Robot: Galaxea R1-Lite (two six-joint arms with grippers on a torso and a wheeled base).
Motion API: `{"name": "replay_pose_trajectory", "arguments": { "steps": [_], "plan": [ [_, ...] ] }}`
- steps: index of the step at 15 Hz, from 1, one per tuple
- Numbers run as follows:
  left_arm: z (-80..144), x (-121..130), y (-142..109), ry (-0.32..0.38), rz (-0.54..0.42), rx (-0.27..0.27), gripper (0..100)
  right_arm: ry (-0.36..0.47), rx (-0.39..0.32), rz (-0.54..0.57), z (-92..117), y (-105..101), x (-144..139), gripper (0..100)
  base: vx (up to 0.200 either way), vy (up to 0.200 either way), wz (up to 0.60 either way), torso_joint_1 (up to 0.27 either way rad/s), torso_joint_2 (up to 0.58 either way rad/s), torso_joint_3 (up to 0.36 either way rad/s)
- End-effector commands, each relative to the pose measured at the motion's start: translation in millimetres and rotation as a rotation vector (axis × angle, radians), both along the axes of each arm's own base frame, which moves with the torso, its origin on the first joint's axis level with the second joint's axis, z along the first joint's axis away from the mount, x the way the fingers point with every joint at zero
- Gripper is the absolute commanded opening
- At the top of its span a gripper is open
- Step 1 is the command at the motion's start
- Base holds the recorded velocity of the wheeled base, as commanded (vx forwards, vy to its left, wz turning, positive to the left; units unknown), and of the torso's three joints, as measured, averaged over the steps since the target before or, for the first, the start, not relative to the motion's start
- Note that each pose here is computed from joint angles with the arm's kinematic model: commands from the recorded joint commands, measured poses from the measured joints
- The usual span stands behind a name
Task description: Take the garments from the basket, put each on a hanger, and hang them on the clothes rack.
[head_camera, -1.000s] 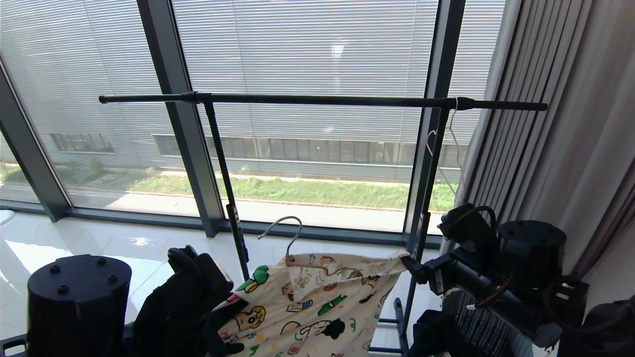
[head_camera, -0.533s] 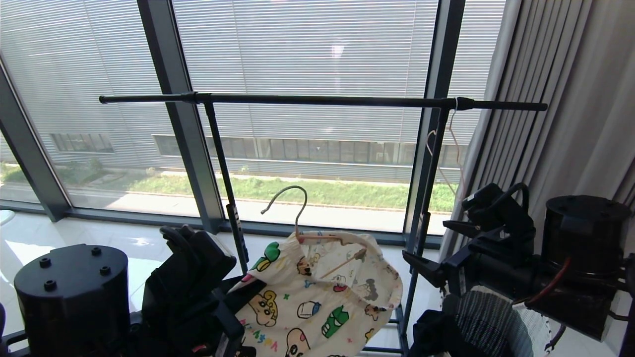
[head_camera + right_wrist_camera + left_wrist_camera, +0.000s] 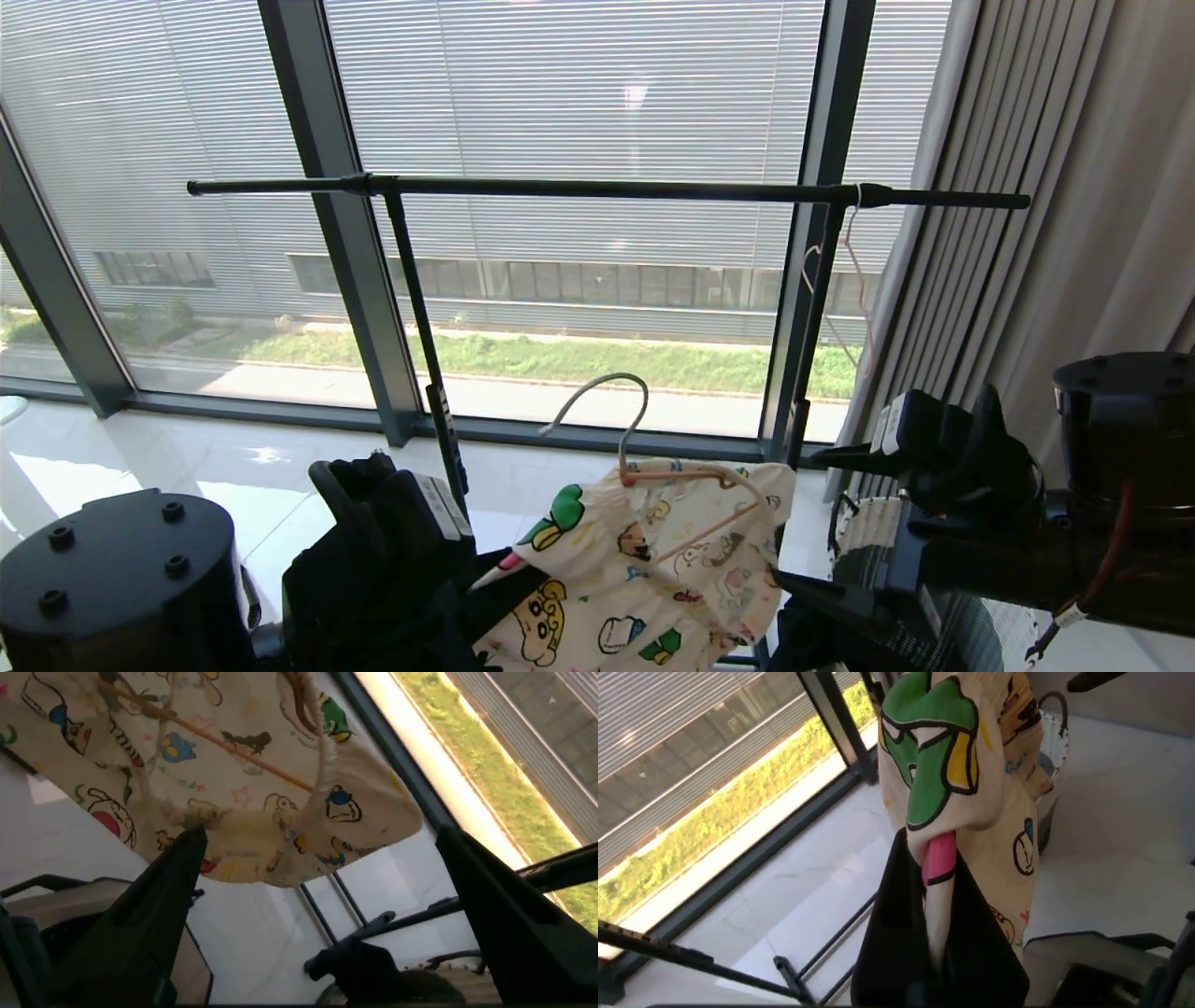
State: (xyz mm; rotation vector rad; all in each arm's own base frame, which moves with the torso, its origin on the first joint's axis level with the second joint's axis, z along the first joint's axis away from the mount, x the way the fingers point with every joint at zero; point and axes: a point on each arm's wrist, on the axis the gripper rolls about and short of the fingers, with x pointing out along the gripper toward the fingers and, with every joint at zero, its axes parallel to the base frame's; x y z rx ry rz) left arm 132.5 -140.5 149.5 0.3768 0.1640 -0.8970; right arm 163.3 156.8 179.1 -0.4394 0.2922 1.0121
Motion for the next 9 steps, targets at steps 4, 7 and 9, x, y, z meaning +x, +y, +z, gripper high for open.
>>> {"name": "replay_pose_trajectory", "arguments": {
  "steps": [4, 7, 9],
  "plan": [
    [-3, -9, -8, -0.035, -0.154, 0.039, 0, -0.021, -0.081, 0.167, 0, 16, -8, 100, 0.0, 0.0, 0.0, 0.0, 0.0, 0.0],
    [-4, -11, -9, -0.056, -0.215, 0.055, 0, 0.006, -0.103, 0.218, -7, 26, -13, 100, 0.0, 0.0, 0.0, 0.0, 0.0, 0.0],
    [-4, -12, -10, -0.075, -0.239, 0.062, 0, 0.026, -0.121, 0.233, -13, 31, -12, 100, 0.0, 0.0, 0.0, 0.0, 0.0, 0.0]
  ]
}}
